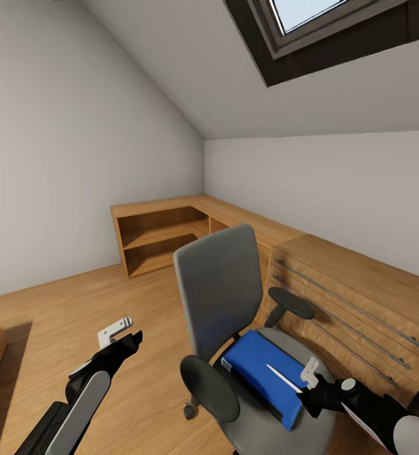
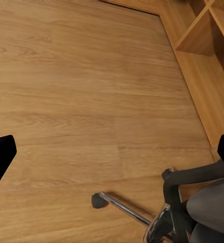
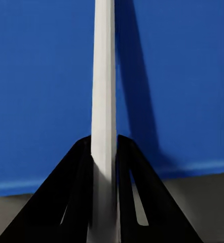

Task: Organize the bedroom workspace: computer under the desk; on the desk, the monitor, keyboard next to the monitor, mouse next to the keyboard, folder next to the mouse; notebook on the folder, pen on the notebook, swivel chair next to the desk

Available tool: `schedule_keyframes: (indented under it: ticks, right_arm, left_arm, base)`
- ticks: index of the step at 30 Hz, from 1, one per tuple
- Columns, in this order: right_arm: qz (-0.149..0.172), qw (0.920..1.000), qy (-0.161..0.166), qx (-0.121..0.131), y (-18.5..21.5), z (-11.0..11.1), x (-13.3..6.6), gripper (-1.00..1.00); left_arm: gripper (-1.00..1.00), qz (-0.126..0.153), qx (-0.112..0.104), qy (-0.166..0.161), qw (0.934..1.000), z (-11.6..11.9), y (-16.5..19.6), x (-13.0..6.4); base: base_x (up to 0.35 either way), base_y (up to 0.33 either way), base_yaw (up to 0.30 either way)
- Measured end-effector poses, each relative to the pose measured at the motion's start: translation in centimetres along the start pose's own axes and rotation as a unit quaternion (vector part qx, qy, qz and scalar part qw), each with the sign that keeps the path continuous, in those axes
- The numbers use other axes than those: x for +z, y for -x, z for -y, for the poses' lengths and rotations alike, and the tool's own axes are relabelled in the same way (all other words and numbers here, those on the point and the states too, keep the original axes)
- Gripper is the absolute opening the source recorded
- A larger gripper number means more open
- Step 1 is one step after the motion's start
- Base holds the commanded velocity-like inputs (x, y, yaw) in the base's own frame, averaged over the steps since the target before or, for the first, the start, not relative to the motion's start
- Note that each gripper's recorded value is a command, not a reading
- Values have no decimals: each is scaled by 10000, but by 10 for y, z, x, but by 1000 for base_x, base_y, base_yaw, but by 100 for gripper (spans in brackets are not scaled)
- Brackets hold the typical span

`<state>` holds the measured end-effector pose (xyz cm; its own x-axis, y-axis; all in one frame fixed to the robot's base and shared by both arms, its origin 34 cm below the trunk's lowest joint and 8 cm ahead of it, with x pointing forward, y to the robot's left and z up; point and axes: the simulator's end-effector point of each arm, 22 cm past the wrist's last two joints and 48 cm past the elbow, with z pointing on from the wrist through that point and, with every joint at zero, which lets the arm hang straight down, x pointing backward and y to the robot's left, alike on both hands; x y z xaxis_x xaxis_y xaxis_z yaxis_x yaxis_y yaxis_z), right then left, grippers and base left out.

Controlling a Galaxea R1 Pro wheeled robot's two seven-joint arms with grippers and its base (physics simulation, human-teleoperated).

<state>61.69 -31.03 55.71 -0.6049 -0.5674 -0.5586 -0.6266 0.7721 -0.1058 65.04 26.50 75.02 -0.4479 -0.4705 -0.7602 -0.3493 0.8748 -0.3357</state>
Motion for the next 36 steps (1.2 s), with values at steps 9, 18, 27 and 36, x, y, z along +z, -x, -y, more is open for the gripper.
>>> schedule_keyframes:
  ticks: [9, 18, 27, 36]
  right_arm:
    - [77, 10000, -22, -7, 16, 6, -15, -100]
    - [445, 9990, -37, 55, 60, 11, -32, -100]
    - [678, 9968, -131, 404, 93, 27, -53, -100]
    - [814, 9949, -199, 561, 118, 41, -76, -100]
  left_arm:
    - [100, 4, -3, 5, 10000, 6, 14, -8]
    - [100, -3, 0, 13, 10000, 12, 27, -16]
    - [100, -8, 4, 20, 10000, 18, 39, -24]
    - [100, -8, 6, 20, 10000, 23, 52, -32]
  base:
    - [0, 0, 0]
    - [0, 0, 0]
    - [0, 0, 0]
    - [0, 0, 0]
